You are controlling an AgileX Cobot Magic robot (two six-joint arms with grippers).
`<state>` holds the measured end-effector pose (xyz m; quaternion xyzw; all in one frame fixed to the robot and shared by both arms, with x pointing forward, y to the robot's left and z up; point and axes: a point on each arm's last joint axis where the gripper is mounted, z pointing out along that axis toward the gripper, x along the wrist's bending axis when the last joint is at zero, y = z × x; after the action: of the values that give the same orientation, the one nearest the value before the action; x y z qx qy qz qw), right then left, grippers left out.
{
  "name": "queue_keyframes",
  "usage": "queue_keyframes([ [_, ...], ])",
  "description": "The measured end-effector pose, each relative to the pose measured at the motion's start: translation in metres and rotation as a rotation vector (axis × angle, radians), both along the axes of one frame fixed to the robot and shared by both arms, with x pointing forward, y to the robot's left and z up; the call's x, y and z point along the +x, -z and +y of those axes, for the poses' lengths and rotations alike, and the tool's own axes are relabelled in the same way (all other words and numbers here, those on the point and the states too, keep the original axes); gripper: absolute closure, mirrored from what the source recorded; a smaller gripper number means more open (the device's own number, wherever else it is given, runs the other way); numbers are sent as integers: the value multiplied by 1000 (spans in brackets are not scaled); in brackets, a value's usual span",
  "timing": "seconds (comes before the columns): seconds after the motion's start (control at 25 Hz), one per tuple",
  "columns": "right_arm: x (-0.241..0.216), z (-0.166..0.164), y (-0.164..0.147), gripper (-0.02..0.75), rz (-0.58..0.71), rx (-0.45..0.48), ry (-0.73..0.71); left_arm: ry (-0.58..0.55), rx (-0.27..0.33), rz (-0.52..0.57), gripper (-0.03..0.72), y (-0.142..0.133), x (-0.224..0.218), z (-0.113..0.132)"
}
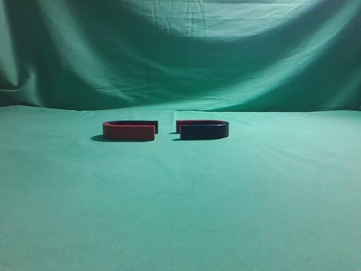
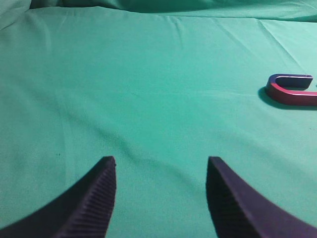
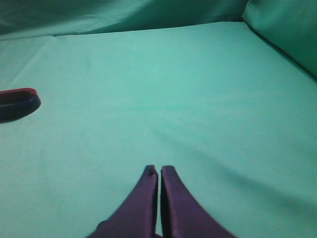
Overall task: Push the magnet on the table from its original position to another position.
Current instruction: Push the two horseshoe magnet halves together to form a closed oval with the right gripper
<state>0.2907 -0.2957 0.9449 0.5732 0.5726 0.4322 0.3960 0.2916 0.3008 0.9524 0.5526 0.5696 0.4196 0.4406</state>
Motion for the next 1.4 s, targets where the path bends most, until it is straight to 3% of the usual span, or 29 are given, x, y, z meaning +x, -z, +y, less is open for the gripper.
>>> queue_keyframes([
  [1.04,0,0,-1,738,-15,2,1,0,0,0,316,0,0,0],
  [1.16,3,1,-9,738,-103,69,4,0,0,0,316,0,0,0],
  [1.32,5,0,-28,738,-306,272,38,0,0,0,316,0,0,0],
  [1.4,4,-2,-37,738,-401,328,63,0,0,0,316,0,0,0],
])
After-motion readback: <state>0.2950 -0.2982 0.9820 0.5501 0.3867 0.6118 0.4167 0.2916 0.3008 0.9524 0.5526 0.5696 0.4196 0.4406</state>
